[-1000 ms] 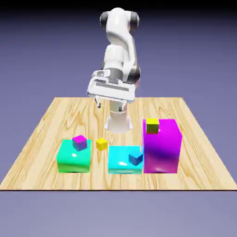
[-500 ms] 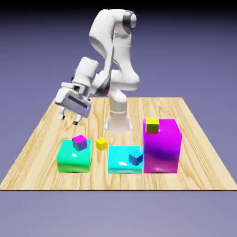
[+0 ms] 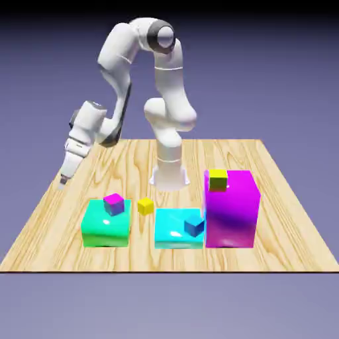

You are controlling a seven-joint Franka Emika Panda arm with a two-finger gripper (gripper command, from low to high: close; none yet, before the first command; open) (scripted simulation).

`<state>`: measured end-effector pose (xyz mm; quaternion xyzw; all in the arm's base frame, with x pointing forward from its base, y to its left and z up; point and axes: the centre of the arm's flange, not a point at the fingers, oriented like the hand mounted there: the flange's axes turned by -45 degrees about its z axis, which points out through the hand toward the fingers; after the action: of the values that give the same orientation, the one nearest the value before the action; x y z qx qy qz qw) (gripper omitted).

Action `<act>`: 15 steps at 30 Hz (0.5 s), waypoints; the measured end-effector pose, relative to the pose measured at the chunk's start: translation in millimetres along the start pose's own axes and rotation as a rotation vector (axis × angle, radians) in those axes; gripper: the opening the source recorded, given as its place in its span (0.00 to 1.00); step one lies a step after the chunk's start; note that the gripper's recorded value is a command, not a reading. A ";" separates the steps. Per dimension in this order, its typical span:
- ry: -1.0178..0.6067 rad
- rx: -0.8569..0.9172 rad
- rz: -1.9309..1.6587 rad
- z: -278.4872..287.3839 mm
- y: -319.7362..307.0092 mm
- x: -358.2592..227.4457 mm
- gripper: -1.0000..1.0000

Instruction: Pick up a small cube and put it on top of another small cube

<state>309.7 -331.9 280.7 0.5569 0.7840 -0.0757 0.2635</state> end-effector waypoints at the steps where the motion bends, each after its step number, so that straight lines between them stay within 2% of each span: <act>1: 0.009 0.009 -0.056 5.2 -9.2 1.3 0.50; 8: 0.101 0.041 -0.430 36.0 -78.7 18.4 0.50; 15: 0.232 -0.109 -0.747 48.1 -104.7 79.1 0.50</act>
<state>210.8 -324.3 182.2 0.2235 0.9601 -0.0611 0.1566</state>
